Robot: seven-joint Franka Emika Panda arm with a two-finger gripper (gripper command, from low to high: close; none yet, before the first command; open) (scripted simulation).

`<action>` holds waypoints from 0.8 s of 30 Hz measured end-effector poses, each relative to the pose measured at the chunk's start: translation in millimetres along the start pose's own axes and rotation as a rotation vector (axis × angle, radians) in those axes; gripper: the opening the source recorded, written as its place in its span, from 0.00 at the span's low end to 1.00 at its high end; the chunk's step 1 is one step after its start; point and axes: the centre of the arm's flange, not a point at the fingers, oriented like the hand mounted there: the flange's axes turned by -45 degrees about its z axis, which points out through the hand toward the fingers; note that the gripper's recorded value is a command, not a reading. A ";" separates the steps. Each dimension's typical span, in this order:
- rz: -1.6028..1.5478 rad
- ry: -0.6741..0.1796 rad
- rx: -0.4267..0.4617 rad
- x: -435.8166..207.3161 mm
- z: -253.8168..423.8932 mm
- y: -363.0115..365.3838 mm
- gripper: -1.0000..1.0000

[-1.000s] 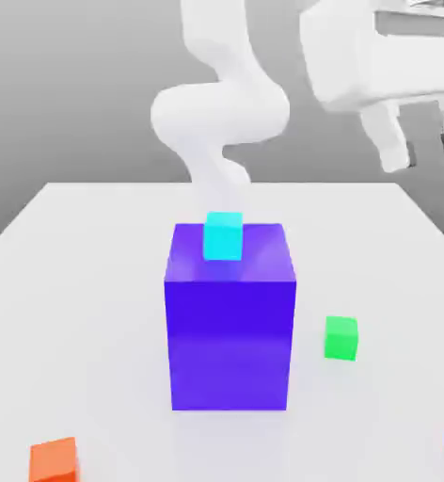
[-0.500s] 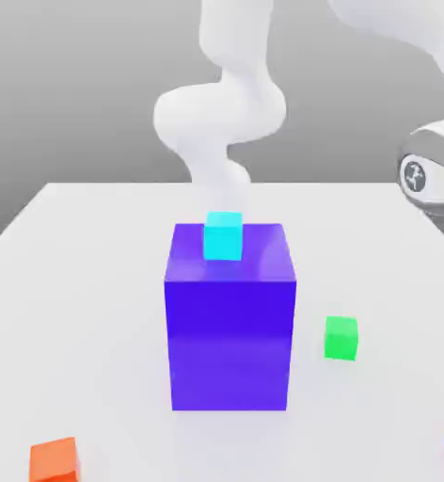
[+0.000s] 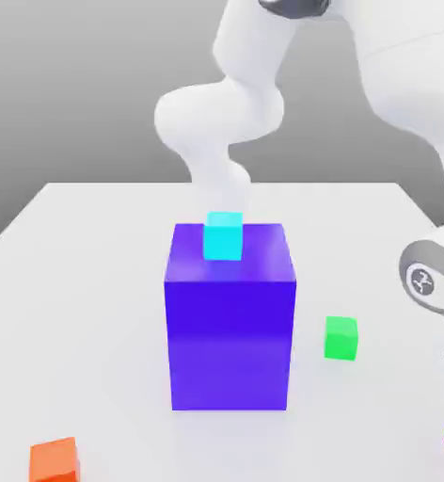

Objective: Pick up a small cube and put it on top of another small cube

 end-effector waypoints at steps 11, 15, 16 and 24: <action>-0.198 0.008 0.027 -39.5 -69.4 -78.8 0.00; -0.309 0.010 0.028 -54.4 -80.0 -120.6 0.00; -0.337 0.010 0.026 -58.1 -82.0 -131.3 0.00; -0.566 0.003 0.005 -87.3 -86.5 -217.1 0.00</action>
